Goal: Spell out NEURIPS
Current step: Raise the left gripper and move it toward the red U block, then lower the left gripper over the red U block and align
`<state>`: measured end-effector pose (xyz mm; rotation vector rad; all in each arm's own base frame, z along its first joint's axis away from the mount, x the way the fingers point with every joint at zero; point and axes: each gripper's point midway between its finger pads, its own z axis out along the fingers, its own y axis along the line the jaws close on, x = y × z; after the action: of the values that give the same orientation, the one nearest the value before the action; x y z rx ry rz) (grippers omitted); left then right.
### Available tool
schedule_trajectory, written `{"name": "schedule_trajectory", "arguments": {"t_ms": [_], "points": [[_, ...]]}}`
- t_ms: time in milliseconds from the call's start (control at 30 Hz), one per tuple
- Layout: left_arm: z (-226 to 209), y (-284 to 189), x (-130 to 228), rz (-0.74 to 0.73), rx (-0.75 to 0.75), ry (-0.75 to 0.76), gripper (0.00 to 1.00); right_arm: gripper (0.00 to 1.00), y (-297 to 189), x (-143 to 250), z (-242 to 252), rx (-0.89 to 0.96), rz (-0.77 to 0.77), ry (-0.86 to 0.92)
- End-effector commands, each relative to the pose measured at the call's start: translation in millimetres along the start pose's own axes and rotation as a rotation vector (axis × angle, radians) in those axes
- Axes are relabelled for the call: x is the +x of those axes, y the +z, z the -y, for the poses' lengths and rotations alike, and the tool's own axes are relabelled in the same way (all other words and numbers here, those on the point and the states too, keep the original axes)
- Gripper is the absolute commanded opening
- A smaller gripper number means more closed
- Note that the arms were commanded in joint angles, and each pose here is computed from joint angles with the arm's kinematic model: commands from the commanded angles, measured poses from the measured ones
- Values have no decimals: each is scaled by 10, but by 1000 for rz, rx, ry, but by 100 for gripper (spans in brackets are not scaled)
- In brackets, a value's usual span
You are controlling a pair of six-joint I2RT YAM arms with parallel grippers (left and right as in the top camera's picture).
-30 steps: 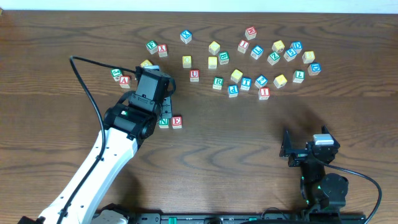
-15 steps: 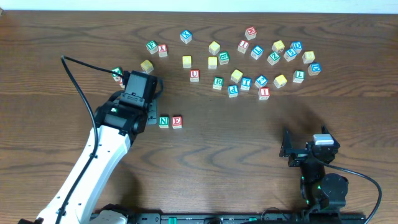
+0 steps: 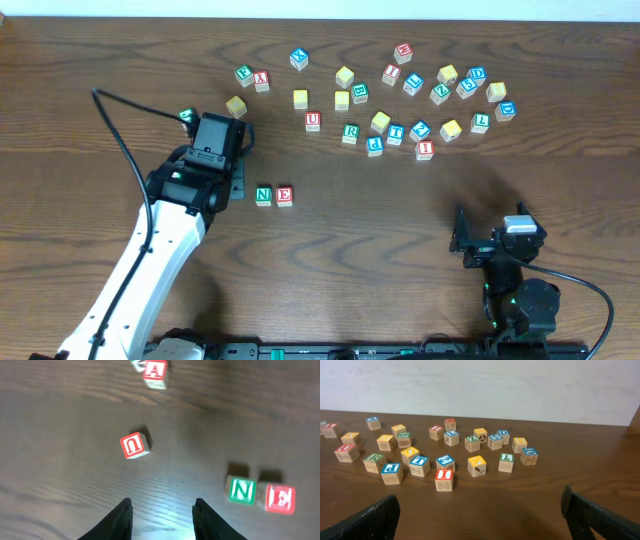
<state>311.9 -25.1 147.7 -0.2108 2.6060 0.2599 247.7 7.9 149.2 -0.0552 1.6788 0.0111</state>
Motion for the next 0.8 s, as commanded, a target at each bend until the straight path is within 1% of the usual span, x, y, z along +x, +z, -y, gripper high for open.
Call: {"name": "schedule_trajectory", "arguments": {"t_ms": [0, 100, 300, 433, 633, 667, 733, 767], "points": [[-52, 23, -123, 18, -27, -225, 39, 99, -1, 8, 11, 4, -2, 18], [-9, 149, -108, -4, -38, -252, 38, 99, -1, 10, 11, 4, -3, 18], [49, 501, 62, -102, -100, -263, 40, 99, -1, 8, 11, 4, -2, 17], [55, 743, 144, -152, -131, -258, 50, 99, -1, 8, 11, 4, -2, 18], [-88, 828, 152, -173, -157, -279, 50, 99, -1, 8, 11, 4, -2, 18], [-117, 836, 141, -172, -159, -281, 52, 99, -1, 8, 11, 4, -2, 18], [-167, 853, 133, -178, -157, -277, 59, 99, -1, 8, 10, 3, -2, 17], [-182, 865, 134, -186, -147, -274, 60, 99, -1, 10, 11, 4, -3, 18]]}}
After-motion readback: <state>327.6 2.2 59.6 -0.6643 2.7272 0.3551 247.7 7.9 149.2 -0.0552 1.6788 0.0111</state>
